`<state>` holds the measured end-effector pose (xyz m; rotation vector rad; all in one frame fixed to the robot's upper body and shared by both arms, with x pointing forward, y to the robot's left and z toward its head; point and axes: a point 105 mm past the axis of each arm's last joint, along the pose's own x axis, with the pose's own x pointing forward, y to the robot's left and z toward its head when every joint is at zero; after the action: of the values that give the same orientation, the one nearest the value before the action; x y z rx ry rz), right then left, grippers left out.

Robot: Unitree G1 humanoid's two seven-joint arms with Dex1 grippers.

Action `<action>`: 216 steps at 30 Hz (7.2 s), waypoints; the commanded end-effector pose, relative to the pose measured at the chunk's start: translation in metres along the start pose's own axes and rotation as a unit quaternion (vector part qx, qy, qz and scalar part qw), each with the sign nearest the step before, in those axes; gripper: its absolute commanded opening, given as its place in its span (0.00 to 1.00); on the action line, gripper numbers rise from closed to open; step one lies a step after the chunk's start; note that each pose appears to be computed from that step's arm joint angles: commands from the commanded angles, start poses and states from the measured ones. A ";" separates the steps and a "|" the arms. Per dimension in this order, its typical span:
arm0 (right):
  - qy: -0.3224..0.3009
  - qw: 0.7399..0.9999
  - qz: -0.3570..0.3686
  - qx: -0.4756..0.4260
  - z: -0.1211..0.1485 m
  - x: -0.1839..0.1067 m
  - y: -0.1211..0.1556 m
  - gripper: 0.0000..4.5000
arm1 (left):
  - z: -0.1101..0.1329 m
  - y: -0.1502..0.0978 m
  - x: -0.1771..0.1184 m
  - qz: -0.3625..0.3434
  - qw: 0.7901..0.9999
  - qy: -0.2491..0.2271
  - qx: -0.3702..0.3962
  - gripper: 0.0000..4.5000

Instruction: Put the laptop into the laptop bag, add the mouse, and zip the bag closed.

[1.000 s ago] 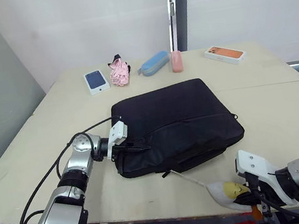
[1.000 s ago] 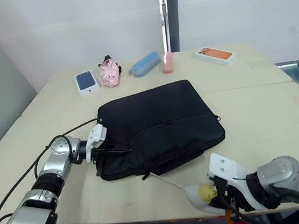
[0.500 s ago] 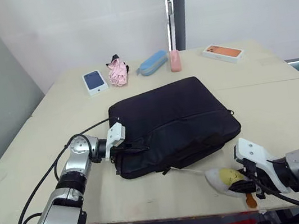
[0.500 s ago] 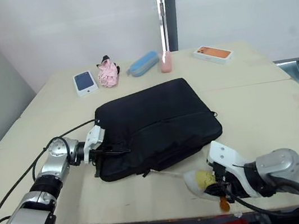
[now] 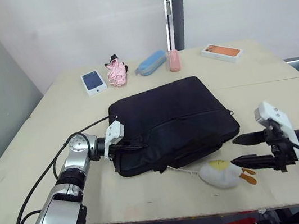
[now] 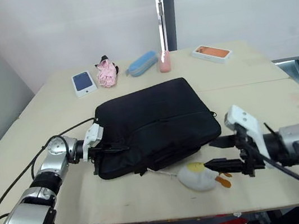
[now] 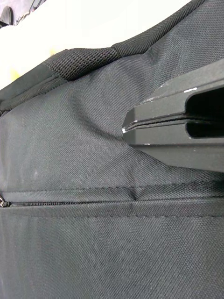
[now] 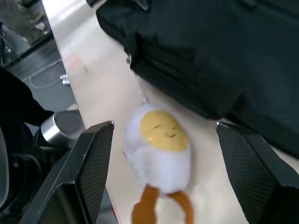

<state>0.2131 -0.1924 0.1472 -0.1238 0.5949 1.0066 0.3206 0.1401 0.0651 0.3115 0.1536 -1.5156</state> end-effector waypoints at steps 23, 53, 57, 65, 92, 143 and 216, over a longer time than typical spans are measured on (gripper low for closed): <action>-0.011 0.997 0.062 -0.052 0.029 0.092 0.001 0.01 | -0.047 -0.026 -0.015 -0.020 0.994 0.068 -0.080 0.00; 0.024 0.974 0.041 -0.221 0.032 0.084 0.008 0.50 | -0.033 -0.020 -0.010 -0.026 0.995 0.058 -0.073 0.00; 0.057 0.956 0.030 -0.287 0.024 0.090 0.005 0.50 | -0.031 -0.020 -0.012 -0.024 0.995 0.058 -0.071 0.00; 0.109 0.918 0.031 -0.381 0.013 0.085 0.005 0.50 | -0.030 -0.020 -0.016 -0.019 0.995 0.060 -0.073 0.00; 0.145 0.863 0.043 -0.483 0.003 0.113 -0.002 0.50 | -0.025 -0.019 -0.016 -0.014 0.996 0.057 -0.074 0.00; 0.014 0.939 -0.023 -0.342 0.069 0.142 -0.007 0.08 | -0.027 -0.022 -0.016 -0.017 0.995 0.057 -0.079 0.00; 0.140 0.986 0.021 -0.085 -0.044 0.046 0.026 0.01 | -0.026 -0.021 -0.009 -0.040 0.995 0.064 -0.072 0.00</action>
<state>0.1861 -0.1434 0.0842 -0.3581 0.7706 1.1426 0.3212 0.1471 0.0776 0.3162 0.1872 -1.5095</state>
